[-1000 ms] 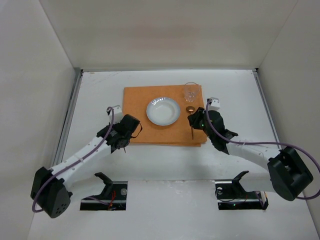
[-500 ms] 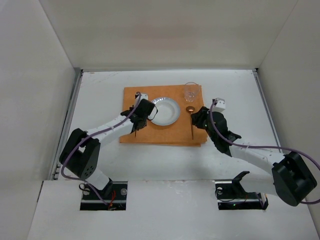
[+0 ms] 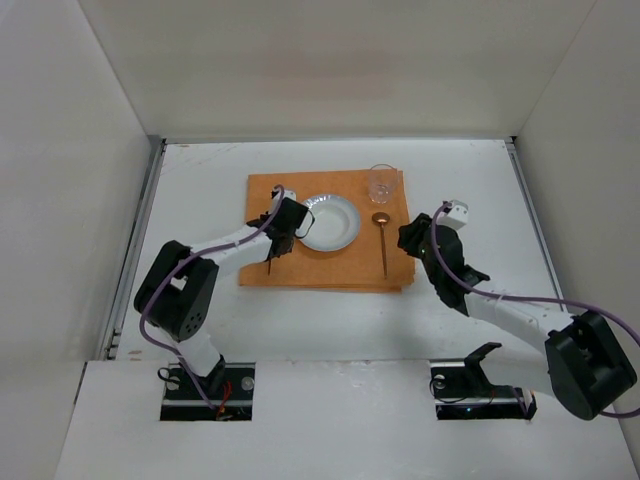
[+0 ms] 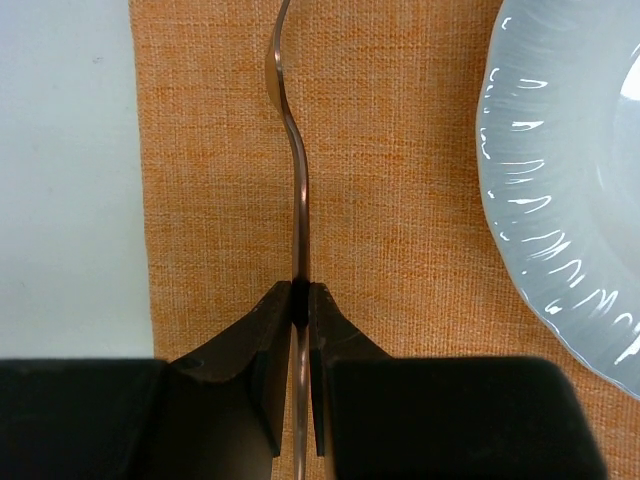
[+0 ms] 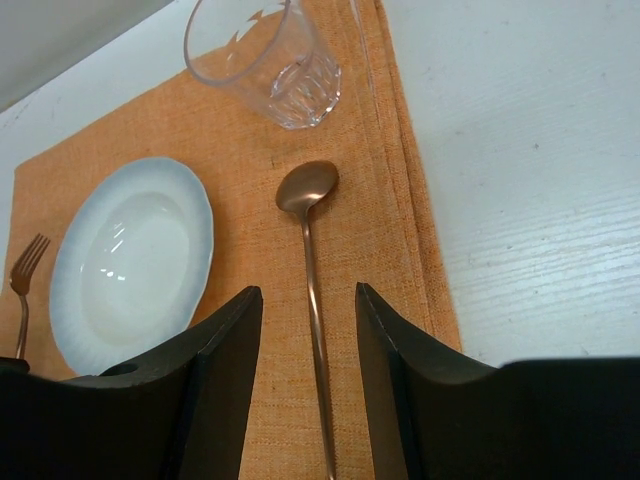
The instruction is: Set the dinner table for one person
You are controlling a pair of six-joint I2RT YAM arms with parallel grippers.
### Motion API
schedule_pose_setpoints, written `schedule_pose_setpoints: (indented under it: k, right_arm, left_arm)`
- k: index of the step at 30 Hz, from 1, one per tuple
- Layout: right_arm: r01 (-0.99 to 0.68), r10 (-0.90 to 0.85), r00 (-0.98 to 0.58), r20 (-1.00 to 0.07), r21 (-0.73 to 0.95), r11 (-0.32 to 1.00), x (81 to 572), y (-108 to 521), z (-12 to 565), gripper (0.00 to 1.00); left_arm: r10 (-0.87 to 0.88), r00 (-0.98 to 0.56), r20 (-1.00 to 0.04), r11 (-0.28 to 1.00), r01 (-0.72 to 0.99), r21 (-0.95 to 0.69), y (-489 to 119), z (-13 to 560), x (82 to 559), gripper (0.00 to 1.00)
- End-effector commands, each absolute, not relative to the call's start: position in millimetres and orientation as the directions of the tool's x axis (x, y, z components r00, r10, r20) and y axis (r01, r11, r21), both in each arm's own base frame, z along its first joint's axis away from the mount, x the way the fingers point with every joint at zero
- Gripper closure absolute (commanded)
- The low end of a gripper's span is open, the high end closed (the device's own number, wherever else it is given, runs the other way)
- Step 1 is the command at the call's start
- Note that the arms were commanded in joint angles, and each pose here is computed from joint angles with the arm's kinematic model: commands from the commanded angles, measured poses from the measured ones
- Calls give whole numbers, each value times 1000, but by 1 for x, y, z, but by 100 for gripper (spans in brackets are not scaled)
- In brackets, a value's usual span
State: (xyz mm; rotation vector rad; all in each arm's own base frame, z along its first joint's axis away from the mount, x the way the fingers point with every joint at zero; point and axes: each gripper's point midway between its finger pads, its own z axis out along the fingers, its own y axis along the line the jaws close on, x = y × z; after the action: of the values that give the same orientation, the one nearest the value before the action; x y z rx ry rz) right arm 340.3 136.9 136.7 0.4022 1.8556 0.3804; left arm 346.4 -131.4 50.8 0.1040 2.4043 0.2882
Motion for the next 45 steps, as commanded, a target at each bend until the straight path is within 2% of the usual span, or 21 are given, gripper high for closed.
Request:
schedule_pose_setpoints:
  k: [1, 22, 25, 32, 37, 43, 45]
  right_arm:
    - [75, 489, -238, -839, 486, 871, 348, 137, 154, 52]
    - [35, 475, -292, -830, 488, 872, 353, 153, 144, 53]
    - [34, 477, -290, -830, 489, 872, 353, 153, 145, 51]
    - [29, 475, -297, -829, 489, 872, 353, 154, 144, 51]
    - [26, 480, -286, -829, 494, 869, 351, 153, 148, 51]
    - [23, 488, -276, -828, 502, 865, 350, 152, 151, 52]
    - [23, 491, -277, -826, 505, 863, 349, 152, 151, 55]
  left_arm:
    - [167, -731, -662, 968, -5, 250, -128, 56, 354, 92]
    - [213, -747, -630, 946, -3, 324, -118, 33, 358, 89]
    - [216, -748, -627, 942, -9, 336, -116, 32, 358, 83]
    - [227, -708, -669, 932, -40, 359, -115, 53, 356, 61]
    - [146, -625, -767, 964, -83, 252, -123, 95, 355, 53]
    - [-82, -470, -879, 983, -185, 8, -109, 149, 352, 52]
    - [-170, -408, -897, 966, -248, -70, -93, 159, 349, 51]
